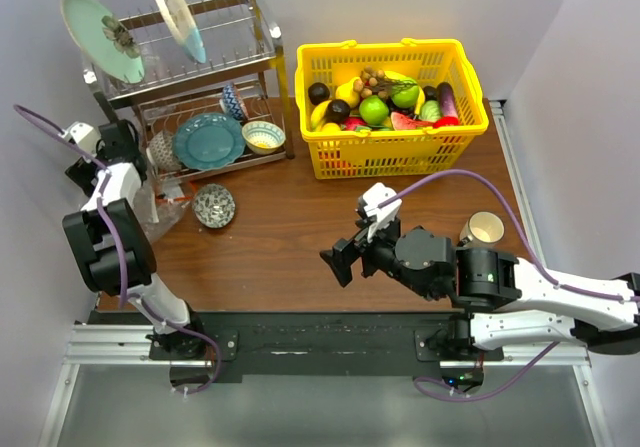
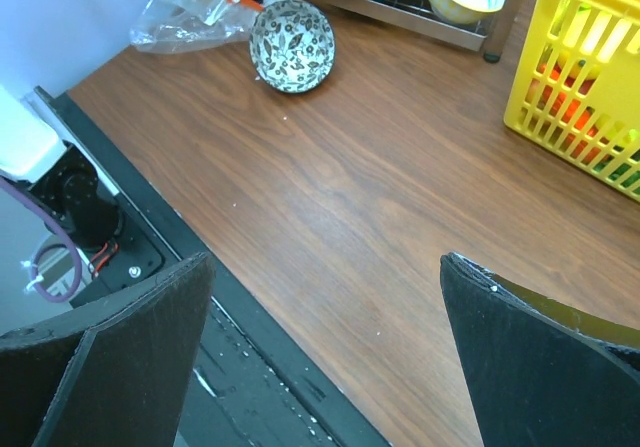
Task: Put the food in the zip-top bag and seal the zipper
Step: Pick up the zipper food storage bag at the center of the board.
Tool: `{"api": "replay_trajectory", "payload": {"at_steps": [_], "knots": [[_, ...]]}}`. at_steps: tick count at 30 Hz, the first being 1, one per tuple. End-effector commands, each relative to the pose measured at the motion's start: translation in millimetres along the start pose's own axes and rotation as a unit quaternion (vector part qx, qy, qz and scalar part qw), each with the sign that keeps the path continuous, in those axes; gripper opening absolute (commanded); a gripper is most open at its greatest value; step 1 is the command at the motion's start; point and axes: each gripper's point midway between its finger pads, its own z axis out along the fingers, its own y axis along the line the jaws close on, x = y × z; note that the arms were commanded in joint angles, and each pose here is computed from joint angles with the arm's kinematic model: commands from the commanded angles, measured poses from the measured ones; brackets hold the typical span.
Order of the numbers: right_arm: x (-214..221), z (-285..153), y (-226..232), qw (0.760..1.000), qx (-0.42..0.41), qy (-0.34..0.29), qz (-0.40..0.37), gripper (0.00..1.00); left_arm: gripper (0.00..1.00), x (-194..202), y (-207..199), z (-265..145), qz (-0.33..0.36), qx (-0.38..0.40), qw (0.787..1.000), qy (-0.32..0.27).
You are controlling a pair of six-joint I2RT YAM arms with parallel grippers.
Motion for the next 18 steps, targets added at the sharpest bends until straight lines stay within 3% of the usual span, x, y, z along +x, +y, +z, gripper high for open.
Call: {"api": "replay_trajectory", "payload": {"at_steps": [1, 3, 4, 7, 8, 10, 15, 18], "knots": [[-17, -7, 2, 1.0, -0.008, -0.014, 0.013, 0.99, 0.88, 2, 3, 22, -0.04, -0.035, 0.999, 0.011], [-16, -9, 1, 1.0, -0.009, -0.011, 0.013, 0.99, 0.79, 8, 2, 28, -0.06, -0.028, 0.997, 0.027], [-15, -9, 1, 1.0, -0.008, -0.012, 0.016, 0.99, 0.65, 11, 9, 32, -0.068, -0.034, 0.996, 0.036], [-11, -9, -2, 1.0, -0.004, -0.012, 0.016, 0.98, 0.36, 11, 12, 29, -0.081, -0.036, 0.996, 0.032], [-8, -8, -3, 1.0, -0.002, -0.011, 0.015, 0.99, 0.17, 9, 14, 26, -0.085, -0.036, 0.995, 0.028], [-7, -7, -3, 1.0, -0.001, -0.01, 0.013, 0.99, 0.0, -6, 16, 15, -0.1, -0.024, 0.995, 0.005], [-6, -2, 2, 1.0, -0.005, -0.01, 0.014, 0.99, 0.0, -45, 23, -25, -0.136, -0.006, 0.99, -0.039], [-7, 2, 8, 1.0, -0.012, -0.008, 0.012, 0.99, 0.0, -51, 35, -45, -0.173, 0.001, 0.984, -0.036]]}}
